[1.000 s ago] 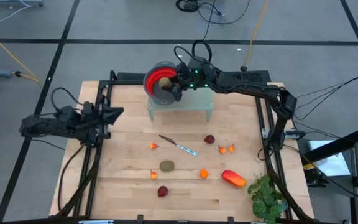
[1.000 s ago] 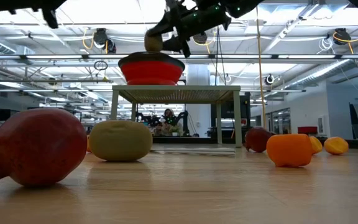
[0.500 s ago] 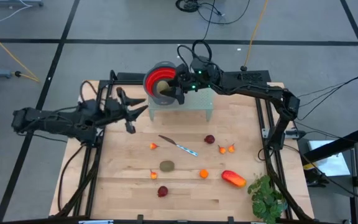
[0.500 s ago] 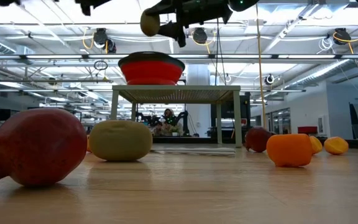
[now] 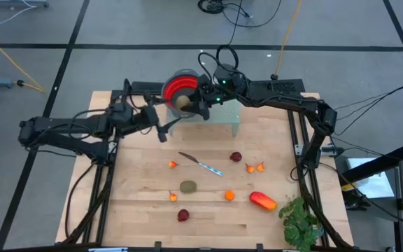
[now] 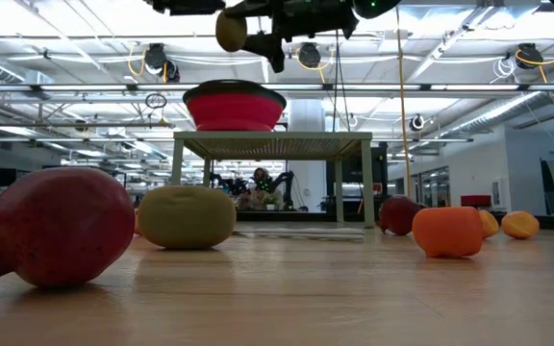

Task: Pick & Place Fruit
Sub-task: Put the kiwi into the red strainer bowl

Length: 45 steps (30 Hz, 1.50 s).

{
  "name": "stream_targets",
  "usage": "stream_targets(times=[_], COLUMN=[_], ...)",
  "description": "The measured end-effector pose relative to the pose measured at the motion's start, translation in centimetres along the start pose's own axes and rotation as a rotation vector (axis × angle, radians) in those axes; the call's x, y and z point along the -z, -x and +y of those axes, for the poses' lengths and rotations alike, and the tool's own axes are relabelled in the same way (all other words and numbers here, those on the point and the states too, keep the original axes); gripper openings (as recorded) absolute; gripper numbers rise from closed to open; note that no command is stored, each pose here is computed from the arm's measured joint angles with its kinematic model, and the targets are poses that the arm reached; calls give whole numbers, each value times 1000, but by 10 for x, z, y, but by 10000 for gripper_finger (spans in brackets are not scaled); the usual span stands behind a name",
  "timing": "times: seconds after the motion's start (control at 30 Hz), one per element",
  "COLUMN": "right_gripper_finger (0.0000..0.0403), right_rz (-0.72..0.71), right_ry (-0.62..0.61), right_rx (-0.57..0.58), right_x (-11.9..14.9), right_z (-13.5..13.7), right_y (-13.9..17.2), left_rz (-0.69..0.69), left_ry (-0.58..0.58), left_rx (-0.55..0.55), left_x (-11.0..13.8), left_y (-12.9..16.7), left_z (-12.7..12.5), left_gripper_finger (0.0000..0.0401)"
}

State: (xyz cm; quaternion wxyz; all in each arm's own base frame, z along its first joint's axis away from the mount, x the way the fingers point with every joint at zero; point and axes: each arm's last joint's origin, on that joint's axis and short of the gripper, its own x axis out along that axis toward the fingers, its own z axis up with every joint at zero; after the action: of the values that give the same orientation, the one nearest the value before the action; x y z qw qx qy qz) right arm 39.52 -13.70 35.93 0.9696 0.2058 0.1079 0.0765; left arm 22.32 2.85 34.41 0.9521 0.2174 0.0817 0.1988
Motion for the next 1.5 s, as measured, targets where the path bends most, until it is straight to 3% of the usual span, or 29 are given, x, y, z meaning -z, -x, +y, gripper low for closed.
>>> stream_targets(times=[0.13, 0.5, 0.83, 1.5], right_gripper_finger=[238, 238, 238, 238], right_rz=[5, 2, 3, -19], right_ry=[3, 11, 77, 102], right_rx=[-21, -19, -25, -54], right_x=[0, 0, 0, 0], right_z=[1, 0, 2, 10], right_y=[0, 0, -1, -6], left_rz=[42, 86, 45, -3], left_ry=[-87, -163, -8, 57], left_rx=[-8, -65, 5, 54], left_x=[6, 11, 13, 15], left_y=[-7, -11, -14, -27], left_z=[0, 6, 12, 8], left_gripper_finger=[344, 347, 347, 346])
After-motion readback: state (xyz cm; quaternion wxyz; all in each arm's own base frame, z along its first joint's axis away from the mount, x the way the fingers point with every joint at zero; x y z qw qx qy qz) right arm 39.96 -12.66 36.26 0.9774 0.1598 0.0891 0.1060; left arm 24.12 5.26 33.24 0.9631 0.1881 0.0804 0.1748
